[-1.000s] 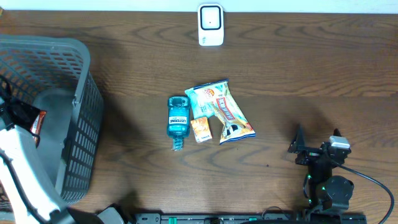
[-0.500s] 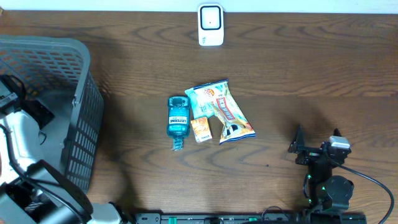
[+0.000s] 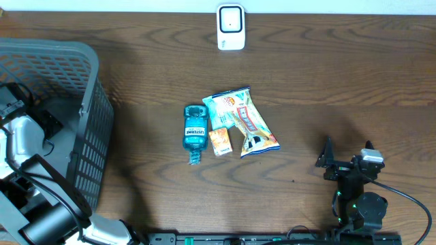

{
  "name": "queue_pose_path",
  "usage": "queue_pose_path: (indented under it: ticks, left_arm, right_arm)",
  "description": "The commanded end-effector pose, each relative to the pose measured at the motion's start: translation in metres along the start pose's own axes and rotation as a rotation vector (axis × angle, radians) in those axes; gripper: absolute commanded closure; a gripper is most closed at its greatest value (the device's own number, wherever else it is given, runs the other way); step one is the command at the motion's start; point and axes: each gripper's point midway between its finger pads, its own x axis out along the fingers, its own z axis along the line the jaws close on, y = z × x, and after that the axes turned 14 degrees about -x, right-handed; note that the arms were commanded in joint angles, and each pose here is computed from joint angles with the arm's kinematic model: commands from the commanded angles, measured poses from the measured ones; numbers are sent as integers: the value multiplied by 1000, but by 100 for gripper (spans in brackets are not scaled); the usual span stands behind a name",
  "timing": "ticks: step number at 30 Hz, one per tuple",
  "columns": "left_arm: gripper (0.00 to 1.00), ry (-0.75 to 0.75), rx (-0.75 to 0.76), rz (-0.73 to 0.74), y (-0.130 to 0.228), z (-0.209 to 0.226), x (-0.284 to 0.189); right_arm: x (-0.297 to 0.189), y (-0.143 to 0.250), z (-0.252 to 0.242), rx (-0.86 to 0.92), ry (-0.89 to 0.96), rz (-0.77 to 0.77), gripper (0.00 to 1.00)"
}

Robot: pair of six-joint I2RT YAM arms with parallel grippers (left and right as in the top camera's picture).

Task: Scan the item barcode
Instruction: 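Reach the left gripper into the basket and grasp the red snack bar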

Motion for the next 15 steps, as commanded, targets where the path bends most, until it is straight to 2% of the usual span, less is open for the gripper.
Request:
queue_pose_path:
  ticks: [1, 7, 15]
  left_arm:
    - [21, -25, -2, 23, 4, 11, 11]
    - [21, -58, -45, 75, 23, 34, 32]
    - [28, 62, -75, 146, 58, 26, 49]
  right_arm:
    - [0, 0, 1, 11, -2, 0, 1]
    - [0, 0, 1, 11, -2, 0, 1]
    - [0, 0, 1, 11, -2, 0, 1]
